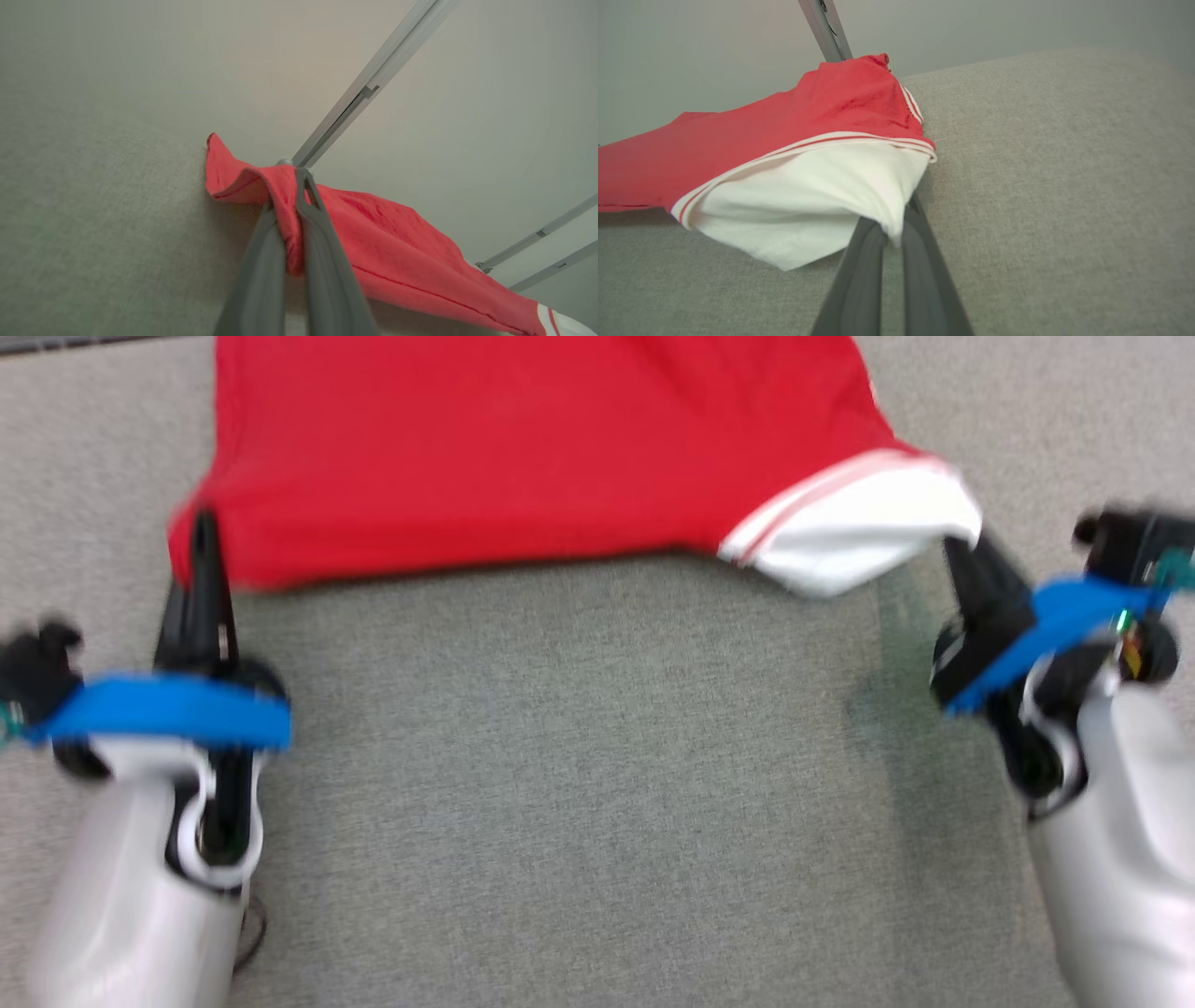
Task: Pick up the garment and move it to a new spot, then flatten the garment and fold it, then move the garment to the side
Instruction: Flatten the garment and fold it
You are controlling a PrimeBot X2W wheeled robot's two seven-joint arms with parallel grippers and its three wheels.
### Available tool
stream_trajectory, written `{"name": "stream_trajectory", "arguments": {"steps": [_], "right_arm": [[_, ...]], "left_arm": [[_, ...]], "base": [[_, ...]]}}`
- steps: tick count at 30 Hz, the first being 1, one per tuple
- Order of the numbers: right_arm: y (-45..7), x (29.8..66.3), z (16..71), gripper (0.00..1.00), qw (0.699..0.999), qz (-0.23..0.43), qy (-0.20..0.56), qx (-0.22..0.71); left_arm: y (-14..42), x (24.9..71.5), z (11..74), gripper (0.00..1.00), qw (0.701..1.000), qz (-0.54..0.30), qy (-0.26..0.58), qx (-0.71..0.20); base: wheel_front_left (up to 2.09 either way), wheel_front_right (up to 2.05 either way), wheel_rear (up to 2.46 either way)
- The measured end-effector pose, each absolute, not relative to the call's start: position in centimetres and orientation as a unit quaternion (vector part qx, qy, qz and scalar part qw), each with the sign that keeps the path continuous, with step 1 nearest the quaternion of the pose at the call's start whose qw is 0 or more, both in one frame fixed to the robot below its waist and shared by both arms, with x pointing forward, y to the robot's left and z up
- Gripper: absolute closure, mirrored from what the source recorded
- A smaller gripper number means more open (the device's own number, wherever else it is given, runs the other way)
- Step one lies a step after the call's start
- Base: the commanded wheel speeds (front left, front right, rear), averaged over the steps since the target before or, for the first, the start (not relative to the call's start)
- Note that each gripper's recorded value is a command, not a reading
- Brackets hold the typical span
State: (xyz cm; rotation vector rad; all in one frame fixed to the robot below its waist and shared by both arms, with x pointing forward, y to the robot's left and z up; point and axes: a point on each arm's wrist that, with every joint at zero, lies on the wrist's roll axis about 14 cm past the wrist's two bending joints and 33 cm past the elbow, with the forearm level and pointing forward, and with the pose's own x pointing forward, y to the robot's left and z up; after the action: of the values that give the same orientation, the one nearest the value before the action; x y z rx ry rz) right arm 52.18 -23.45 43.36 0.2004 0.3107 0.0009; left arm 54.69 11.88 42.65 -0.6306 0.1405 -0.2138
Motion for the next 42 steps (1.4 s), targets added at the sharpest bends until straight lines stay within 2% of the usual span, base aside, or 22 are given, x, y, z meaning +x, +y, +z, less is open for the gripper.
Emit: {"name": "stream_trajectory", "arguments": {"steps": [6,10,20,28,36,42], "right_arm": [[-22.7,45.4,40.8,1.00,0.967,-0.023,0.207,0.149],[-22.2,41.6,40.2,1.00,0.955,-0.030,0.245,0.165],[-22.6,37.2,41.7,1.00,0.944,-0.033,0.310,0.108],[-23.4,32.7,41.1,1.00,0.917,-0.045,0.385,0.094],[-23.0,32.6,41.9,1.00,0.920,-0.036,0.378,0.095],[-22.2,35.3,43.5,1.00,0.936,-0.023,0.345,0.066]], "left_arm": [[14.3,47.4,39.8,1.00,0.943,-0.070,0.122,-0.302],[14.9,44.3,39.7,1.00,0.940,-0.058,0.143,-0.304],[16.1,37.5,39.4,1.00,0.936,-0.037,0.196,-0.290],[14.8,32.5,37.9,1.00,0.919,-0.039,0.273,-0.282],[14.1,34.1,40.5,1.00,0.928,-0.056,0.237,-0.283],[13.3,36.5,41.6,1.00,0.928,-0.067,0.230,-0.284]], "base": [[0.00,0.00,0.00],[0.00,0.00,0.00],[0.00,0.00,0.00],[0.00,0.00,0.00],[0.00,0.00,0.00],[0.00,0.00,0.00]]}}
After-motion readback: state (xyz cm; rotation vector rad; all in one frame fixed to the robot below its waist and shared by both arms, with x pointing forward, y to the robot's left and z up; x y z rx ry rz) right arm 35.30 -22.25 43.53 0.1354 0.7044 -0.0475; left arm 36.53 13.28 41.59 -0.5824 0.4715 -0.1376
